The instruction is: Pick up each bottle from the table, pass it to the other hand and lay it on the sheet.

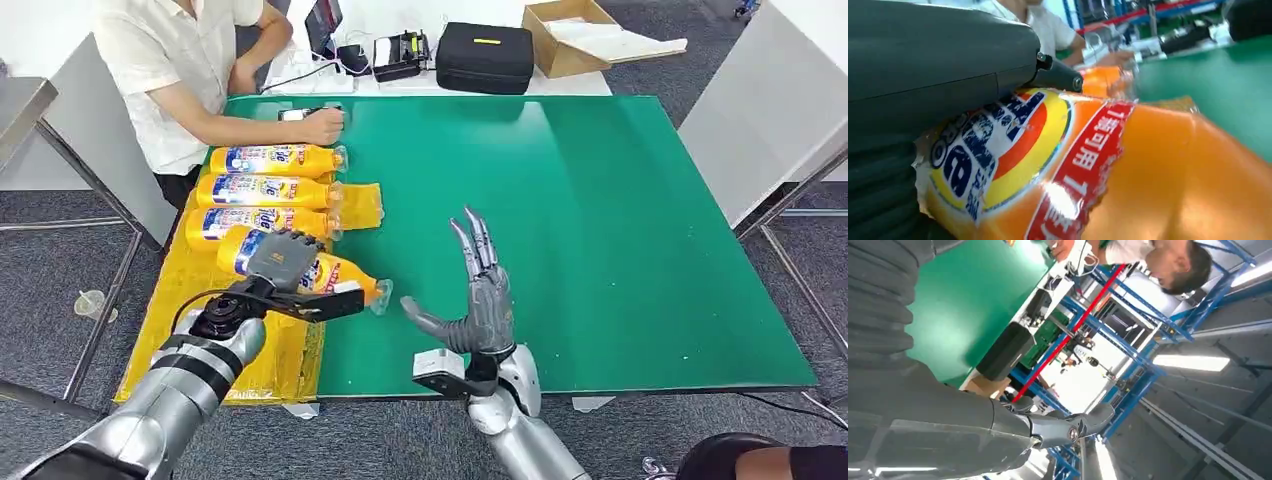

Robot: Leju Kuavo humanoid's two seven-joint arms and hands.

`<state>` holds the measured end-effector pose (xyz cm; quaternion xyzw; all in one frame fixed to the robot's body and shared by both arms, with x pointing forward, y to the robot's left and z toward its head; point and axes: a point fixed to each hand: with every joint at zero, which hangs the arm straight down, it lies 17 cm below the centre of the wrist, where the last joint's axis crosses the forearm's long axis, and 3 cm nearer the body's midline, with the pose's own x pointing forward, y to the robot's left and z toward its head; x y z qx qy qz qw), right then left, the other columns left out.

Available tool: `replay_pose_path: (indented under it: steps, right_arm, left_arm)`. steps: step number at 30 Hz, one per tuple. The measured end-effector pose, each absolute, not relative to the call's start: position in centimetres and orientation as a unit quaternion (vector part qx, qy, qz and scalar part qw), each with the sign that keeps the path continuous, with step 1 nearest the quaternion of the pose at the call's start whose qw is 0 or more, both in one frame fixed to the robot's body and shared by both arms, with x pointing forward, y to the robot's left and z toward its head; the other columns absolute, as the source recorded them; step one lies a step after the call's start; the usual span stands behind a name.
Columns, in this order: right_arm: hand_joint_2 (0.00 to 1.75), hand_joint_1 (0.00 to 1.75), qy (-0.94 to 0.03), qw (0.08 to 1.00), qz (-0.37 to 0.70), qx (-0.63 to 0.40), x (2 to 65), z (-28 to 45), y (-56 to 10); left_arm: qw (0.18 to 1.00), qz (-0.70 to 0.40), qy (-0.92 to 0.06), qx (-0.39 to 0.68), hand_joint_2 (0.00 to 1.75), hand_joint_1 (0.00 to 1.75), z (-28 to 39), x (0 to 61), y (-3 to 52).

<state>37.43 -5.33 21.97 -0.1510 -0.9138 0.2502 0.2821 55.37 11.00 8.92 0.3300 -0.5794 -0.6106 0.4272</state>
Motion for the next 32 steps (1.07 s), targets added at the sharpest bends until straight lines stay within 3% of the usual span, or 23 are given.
replay_pose_path:
  steps: [1, 2, 4, 5, 6, 7, 8, 18, 32]
  right_arm:
    - [1.75, 0.0, -0.914, 0.283, 0.249, -0.149, 37.4, 22.0, -5.3]
    - [1.75, 0.0, -0.914, 0.284, 0.248, -0.146, 37.4, 22.0, -5.3]
    - [1.75, 0.0, -0.915, 0.286, 0.247, -0.141, 37.4, 21.9, -5.1]
    - [1.75, 0.0, -0.915, 0.288, 0.246, -0.138, 37.4, 21.9, -5.1]
    - [1.75, 0.0, -0.916, 0.29, 0.244, -0.134, 37.4, 21.8, -5.1]
    - [1.75, 0.0, -0.916, 0.291, 0.244, -0.132, 37.4, 21.8, -5.0]
    - [1.75, 0.0, -0.916, 0.292, 0.244, -0.13, 37.4, 21.8, -5.0]
    - [1.75, 0.0, -0.912, 0.297, 0.254, -0.127, 37.4, 20.9, -5.0]
    - [1.75, 0.0, -0.907, 0.298, 0.268, -0.129, 37.5, 20.0, -5.2]
  left_arm:
    - [0.432, -0.614, -0.576, 0.322, 1.75, 1.68, 8.6, 55.3, 11.0]
    - [0.439, -0.619, -0.572, 0.31, 1.75, 1.75, 8.1, 55.2, 10.8]
    - [0.452, -0.626, -0.569, 0.284, 1.75, 1.41, 7.5, 54.9, 10.6]
    - [0.455, -0.629, -0.566, 0.276, 1.75, 0.96, 7.2, 54.8, 10.5]
    - [0.459, -0.631, -0.565, 0.269, 1.75, 0.96, 7.0, 54.7, 10.5]
    - [0.462, -0.632, -0.564, 0.264, 1.75, 0.3, 6.9, 54.7, 10.5]
    - [0.464, -0.632, -0.563, 0.262, 1.75, 0.03, 6.8, 54.7, 10.5]
    - [0.536, -0.616, -0.537, 0.215, 1.75, 0.0, 5.3, 54.3, 10.6]
    - [0.558, -0.594, -0.542, 0.205, 1.75, 0.0, 5.8, 54.7, 10.4]
